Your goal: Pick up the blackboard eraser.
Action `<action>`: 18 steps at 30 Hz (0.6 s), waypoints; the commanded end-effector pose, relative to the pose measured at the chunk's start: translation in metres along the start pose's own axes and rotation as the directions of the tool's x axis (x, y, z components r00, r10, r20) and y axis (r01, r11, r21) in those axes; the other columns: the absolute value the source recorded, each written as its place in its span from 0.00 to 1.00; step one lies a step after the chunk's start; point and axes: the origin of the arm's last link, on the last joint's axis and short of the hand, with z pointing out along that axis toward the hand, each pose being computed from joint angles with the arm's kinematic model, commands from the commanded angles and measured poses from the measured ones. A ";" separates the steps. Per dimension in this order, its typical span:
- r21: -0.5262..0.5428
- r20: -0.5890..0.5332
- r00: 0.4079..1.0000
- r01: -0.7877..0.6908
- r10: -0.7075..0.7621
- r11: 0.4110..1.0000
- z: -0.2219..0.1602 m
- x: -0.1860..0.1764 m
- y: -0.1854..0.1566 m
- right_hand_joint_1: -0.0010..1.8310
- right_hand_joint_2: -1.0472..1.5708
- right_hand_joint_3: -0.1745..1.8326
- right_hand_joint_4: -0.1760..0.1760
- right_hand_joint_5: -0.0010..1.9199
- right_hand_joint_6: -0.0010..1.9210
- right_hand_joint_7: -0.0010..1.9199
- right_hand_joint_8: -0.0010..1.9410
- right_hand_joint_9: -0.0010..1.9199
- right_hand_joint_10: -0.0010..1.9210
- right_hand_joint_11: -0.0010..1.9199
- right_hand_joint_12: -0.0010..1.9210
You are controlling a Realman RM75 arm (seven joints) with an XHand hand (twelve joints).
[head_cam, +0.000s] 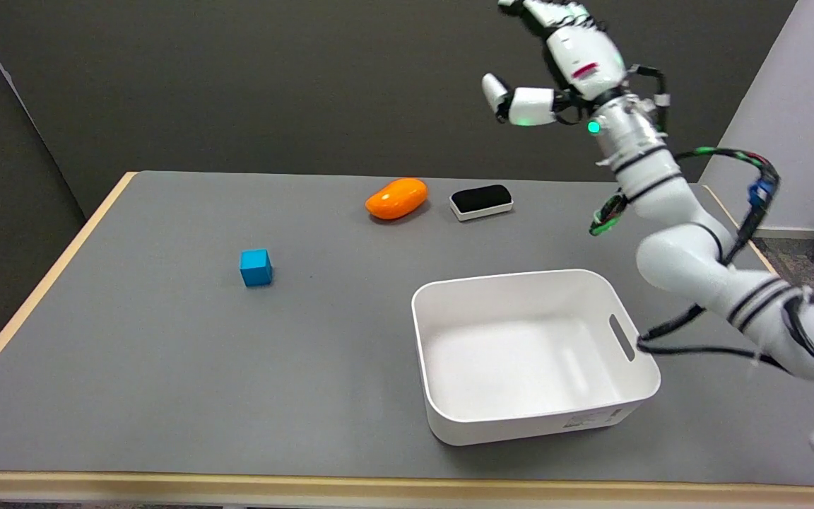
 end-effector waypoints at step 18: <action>-0.092 0.720 0.675 0.319 -0.159 0.943 0.008 -0.125 0.067 0.26 0.62 0.58 0.69 0.04 0.19 0.06 0.14 0.05 0.31 0.00 0.54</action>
